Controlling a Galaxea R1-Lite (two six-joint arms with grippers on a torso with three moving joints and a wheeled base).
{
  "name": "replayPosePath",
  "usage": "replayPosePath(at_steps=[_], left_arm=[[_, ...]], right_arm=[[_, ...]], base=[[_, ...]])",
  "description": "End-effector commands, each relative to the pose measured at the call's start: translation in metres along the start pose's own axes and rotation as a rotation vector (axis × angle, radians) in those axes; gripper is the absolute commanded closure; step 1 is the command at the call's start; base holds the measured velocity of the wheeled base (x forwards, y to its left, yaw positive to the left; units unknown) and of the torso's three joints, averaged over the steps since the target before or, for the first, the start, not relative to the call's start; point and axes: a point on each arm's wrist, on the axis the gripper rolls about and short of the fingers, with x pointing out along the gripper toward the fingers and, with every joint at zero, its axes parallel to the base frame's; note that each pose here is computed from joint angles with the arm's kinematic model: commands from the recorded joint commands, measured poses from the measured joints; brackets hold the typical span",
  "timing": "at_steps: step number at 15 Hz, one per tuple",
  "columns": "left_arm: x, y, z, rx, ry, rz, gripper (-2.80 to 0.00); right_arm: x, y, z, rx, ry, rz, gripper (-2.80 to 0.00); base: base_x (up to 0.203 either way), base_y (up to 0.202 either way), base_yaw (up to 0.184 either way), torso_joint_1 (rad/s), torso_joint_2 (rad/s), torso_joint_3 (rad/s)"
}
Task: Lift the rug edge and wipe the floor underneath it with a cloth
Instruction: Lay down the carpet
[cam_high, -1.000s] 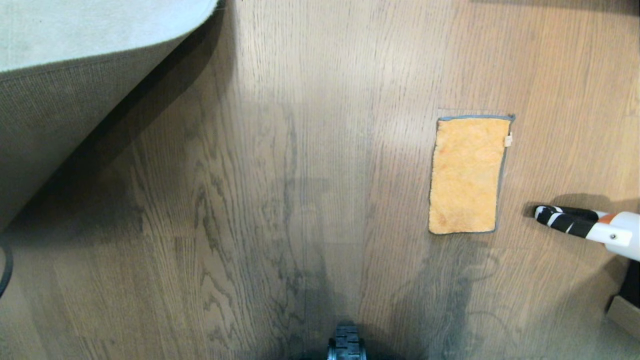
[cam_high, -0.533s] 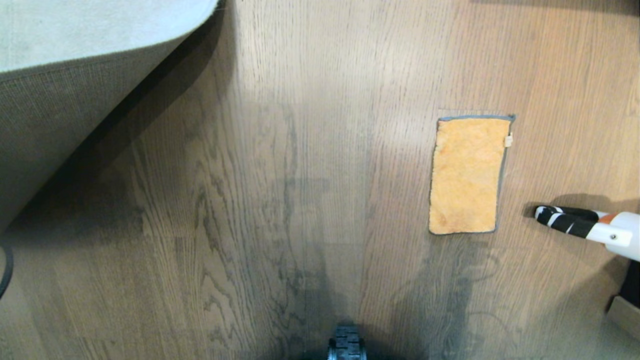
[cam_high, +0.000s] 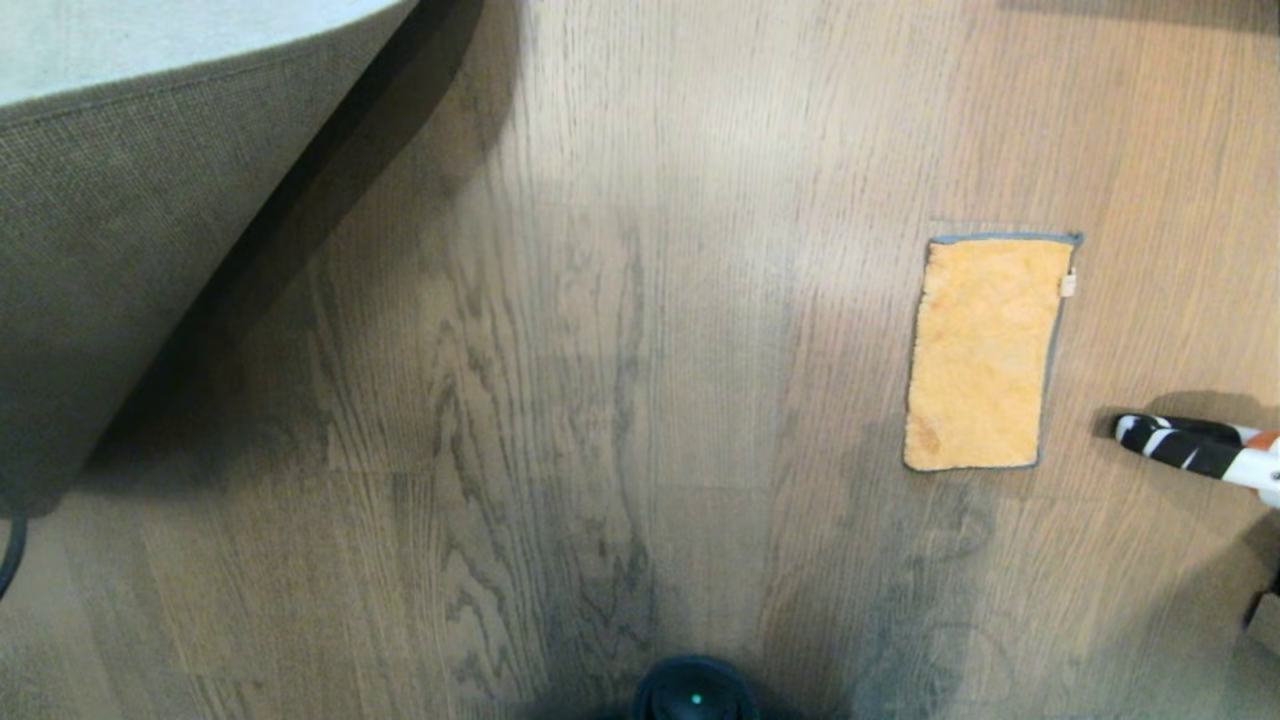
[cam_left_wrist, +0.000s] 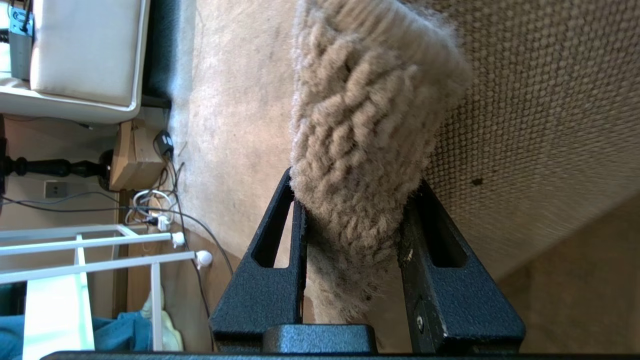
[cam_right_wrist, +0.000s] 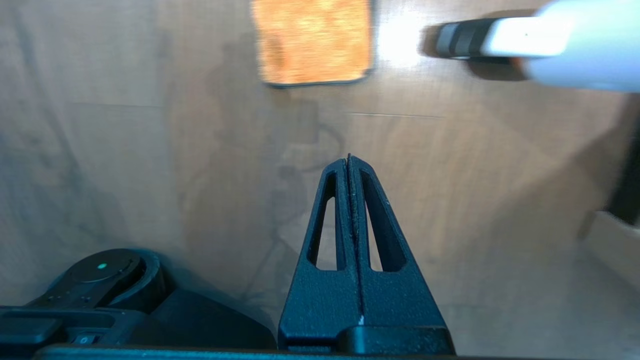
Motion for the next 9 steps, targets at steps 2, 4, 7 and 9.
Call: replayPosePath(at_steps=[2,4,7,9], left_arm=[[-0.0002,0.0006,0.0007,0.0,-0.005,0.007,0.0],[-0.0002,0.0006,0.0007,0.0,-0.005,0.007,0.0],[-0.0004,0.001,0.0009,0.001,-0.005,0.012,0.0],[-0.0005,0.0011,0.0012,0.0,-0.007,0.011,0.0]], right_arm=[[0.0001,0.0,0.0002,0.0,0.0,0.0,0.0],[0.0001,0.0,0.0002,0.0,0.0,0.0,0.0],[0.0001,0.0,0.0,0.0,0.001,0.0,0.0],[0.0001,0.0,0.0002,0.0,0.0,0.0,0.0]], base=[[0.0,0.193,-0.003,0.002,0.0,0.001],[0.0,0.195,-0.002,0.006,0.0,0.006],[0.0,0.189,-0.003,0.001,0.0,0.002],[0.0,0.116,-0.001,0.0,0.0,0.002]])
